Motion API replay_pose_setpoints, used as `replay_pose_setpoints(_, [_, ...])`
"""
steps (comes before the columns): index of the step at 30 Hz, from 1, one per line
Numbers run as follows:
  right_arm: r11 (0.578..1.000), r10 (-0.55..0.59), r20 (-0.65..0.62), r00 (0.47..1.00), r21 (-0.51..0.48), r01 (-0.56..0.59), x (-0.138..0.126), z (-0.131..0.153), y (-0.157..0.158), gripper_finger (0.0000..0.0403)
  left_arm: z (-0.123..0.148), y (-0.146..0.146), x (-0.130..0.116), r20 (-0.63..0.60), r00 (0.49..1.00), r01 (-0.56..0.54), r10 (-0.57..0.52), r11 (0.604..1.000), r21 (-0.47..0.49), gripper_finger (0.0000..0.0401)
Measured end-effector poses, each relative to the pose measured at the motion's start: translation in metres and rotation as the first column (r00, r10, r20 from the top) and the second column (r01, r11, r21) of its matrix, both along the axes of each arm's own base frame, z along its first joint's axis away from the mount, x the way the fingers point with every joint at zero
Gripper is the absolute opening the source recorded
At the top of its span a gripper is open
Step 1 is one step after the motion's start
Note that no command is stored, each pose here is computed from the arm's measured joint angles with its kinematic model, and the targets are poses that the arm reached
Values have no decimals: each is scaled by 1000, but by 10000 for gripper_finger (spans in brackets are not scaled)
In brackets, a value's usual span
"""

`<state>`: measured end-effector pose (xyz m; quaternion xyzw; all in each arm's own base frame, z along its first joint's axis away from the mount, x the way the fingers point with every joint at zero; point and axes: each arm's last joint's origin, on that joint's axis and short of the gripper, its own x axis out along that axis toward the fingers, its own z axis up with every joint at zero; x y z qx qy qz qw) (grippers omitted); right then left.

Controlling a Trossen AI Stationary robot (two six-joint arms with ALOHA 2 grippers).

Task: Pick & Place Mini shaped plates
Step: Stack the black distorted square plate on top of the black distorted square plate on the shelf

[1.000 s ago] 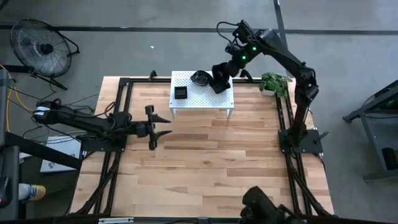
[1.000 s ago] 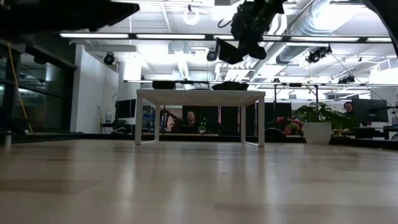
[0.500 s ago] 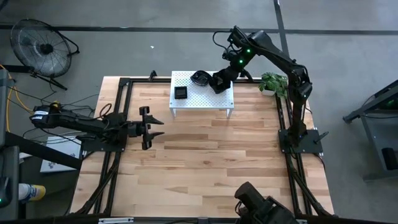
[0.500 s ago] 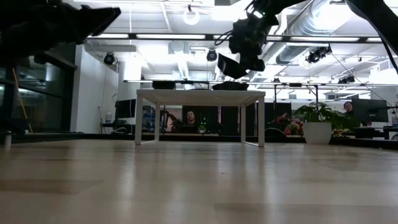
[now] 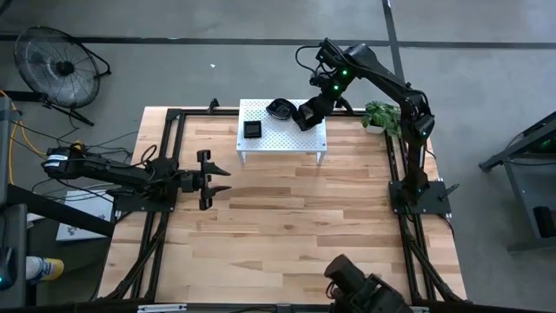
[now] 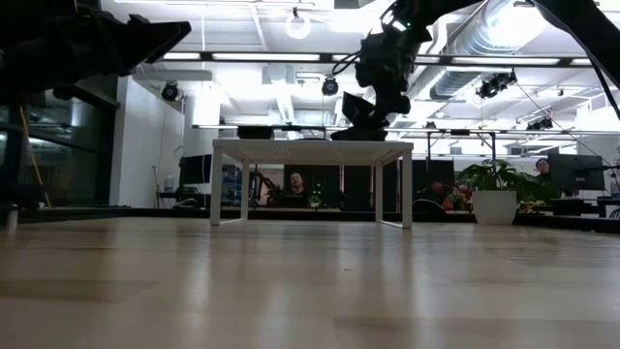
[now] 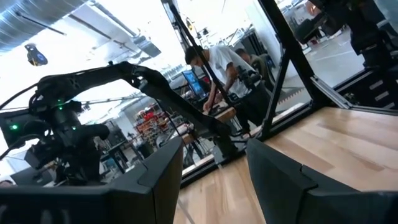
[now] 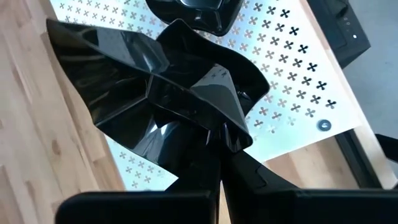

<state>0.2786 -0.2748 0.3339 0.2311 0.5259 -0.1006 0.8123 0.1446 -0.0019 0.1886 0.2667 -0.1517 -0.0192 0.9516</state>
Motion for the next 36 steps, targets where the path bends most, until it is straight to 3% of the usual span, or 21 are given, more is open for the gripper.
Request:
replay_pose_setpoints(23, [999,37,-26,999,-10,-37,11,0,13,0,-1,0,0,-12,1000,4,-4,1000,-19,175])
replay_pose_setpoints(36, [1000,4,-64,998,-30,-6,10,-1,13,1,-1,0,0,-12,1000,5,-5,1000,-26,175])
